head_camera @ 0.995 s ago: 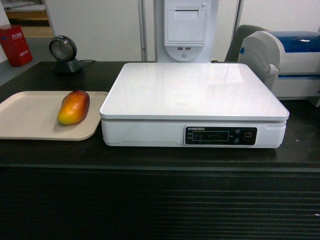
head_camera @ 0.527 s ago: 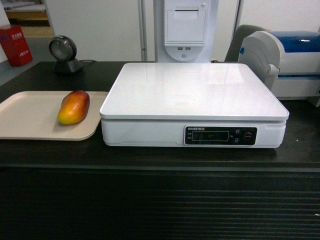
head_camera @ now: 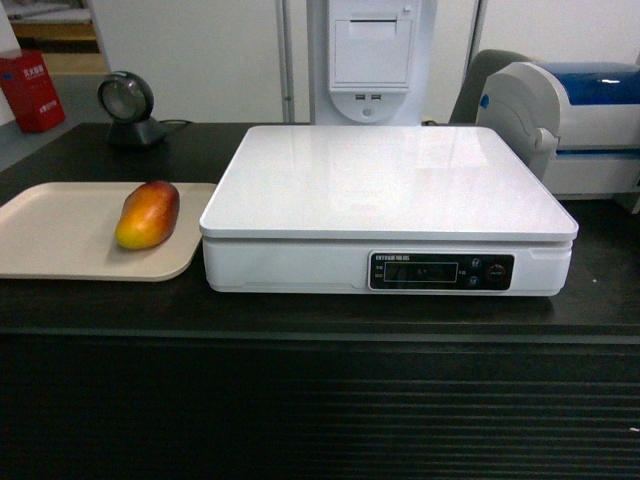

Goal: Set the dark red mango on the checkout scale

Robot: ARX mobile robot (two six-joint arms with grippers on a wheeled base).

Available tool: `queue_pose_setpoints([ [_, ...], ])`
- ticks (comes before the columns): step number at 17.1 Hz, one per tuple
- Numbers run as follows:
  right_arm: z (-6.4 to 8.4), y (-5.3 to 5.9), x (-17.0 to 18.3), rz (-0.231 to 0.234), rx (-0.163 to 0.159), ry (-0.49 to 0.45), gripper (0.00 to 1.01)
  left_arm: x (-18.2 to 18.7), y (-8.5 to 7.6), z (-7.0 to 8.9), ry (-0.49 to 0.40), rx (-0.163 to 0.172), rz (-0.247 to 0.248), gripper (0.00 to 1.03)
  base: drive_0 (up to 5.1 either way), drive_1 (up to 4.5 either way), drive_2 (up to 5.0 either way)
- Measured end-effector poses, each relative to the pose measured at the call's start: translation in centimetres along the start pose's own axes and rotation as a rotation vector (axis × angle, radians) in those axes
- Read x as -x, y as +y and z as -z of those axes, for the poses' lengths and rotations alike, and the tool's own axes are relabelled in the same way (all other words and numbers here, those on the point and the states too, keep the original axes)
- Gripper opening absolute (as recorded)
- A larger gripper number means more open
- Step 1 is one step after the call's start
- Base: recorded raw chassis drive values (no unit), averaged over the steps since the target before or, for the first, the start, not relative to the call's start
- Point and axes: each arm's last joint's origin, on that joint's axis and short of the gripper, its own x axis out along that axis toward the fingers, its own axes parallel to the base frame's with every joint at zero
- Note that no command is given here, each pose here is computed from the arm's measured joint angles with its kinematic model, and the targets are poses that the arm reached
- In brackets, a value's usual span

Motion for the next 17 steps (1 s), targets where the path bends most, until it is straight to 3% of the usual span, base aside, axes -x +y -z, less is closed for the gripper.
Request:
queue_pose_setpoints([
  [3,0.0,0.0,0.0,0.0,0.0,0.0,0.98,0.0,0.0,0.0,0.004,0.0,-0.002,0.98,0.0,0.0,0.0],
  [5,0.0,0.0,0.0,0.0,0.0,0.0,0.98,-0.1,-0.4,0.1,0.202,0.056,-0.07,0.98,0.0,0.0,0.0],
  [8,0.0,0.0,0.0,0.0,0.0,0.0,0.98,0.0,-0.5,-1.7,0.152,0.084,-0.074,0.98,0.0,0.0,0.0],
  [12,0.0,0.0,0.0,0.0,0.0,0.0,0.98,-2.3,0.8,-2.6,0.134,0.107,-0.032,0.98,0.0,0.0,0.0],
  [14,0.0,0.0,0.0,0.0,0.0,0.0,0.98,-5.4,1.5,-3.3,0.138,0.117,0.018,0.98,0.0,0.0,0.0],
  [17,0.0,0.0,0.0,0.0,0.0,0.0,0.98,-12.1,0.3,-3.7,0.203,0.114,0.131,0.98,0.0,0.0,0.0],
])
